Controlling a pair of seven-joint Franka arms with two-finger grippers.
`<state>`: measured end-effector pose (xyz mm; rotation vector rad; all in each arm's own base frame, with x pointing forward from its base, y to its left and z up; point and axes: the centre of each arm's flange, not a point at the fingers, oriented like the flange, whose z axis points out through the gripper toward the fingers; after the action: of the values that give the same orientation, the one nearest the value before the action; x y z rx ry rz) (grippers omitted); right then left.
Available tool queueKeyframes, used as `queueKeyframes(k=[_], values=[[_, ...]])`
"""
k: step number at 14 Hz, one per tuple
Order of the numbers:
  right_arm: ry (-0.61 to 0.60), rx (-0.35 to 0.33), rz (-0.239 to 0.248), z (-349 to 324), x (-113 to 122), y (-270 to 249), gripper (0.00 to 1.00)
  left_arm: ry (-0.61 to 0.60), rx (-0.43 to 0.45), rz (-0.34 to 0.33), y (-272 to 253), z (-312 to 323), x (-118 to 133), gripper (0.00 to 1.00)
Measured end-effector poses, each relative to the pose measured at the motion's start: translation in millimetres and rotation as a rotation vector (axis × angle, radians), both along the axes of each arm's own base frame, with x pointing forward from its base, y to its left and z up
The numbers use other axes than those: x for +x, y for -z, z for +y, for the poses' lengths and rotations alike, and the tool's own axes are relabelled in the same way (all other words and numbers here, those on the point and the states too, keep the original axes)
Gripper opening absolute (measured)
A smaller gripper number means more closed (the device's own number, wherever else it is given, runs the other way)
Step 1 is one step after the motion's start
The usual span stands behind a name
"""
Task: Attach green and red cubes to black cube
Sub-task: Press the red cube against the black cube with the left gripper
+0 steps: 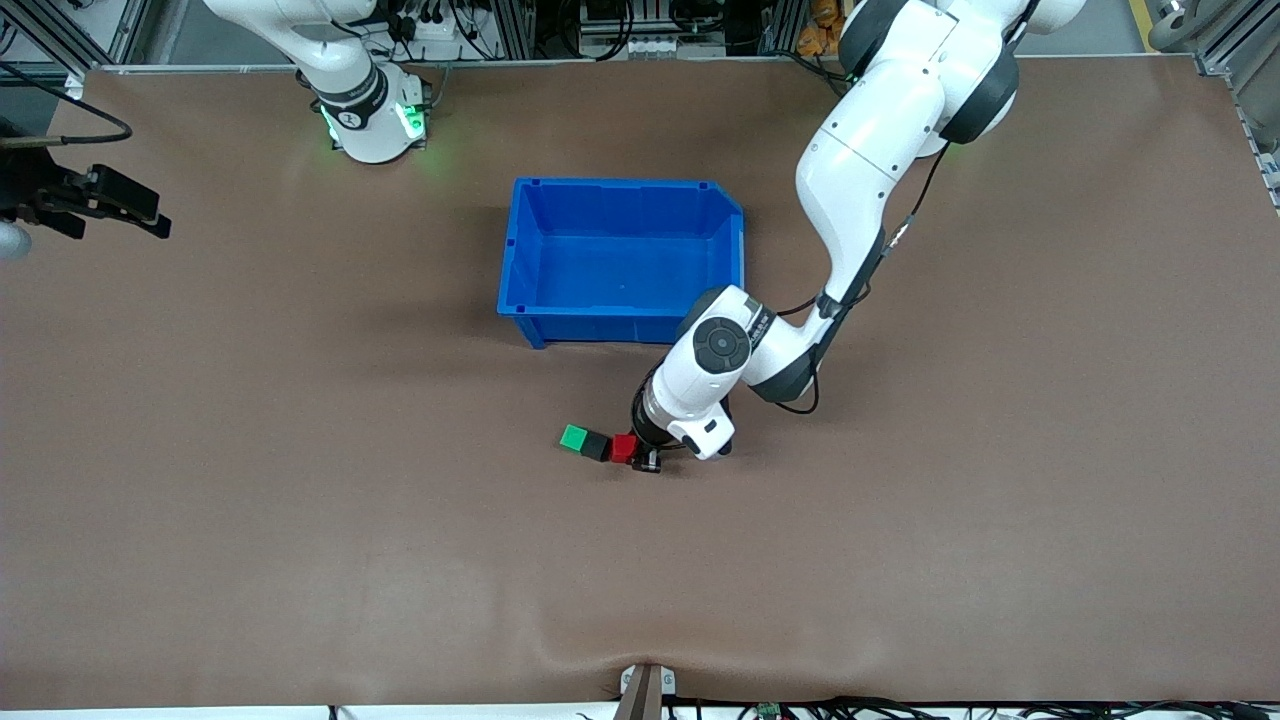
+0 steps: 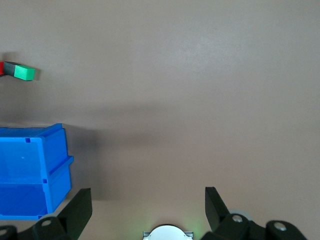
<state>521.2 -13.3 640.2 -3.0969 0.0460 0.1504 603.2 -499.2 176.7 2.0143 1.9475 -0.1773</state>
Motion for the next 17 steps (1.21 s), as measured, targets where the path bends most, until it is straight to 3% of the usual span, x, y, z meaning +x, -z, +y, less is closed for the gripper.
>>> queueKeyframes(k=[7, 13, 17], values=[[0.006, -0.003, -0.048, -3, 1, -15, 1.00, 0.018, 0.009, -0.020, 0, -10, -5, 0.39], [0.005, 0.002, -0.041, -2, 1, -15, 1.00, 0.031, 0.009, -0.024, 1, -19, -9, 0.39], [-0.010, 0.003, -0.023, 7, -1, -14, 1.00, 0.014, 0.016, 0.015, 0, -18, -8, 0.39]])
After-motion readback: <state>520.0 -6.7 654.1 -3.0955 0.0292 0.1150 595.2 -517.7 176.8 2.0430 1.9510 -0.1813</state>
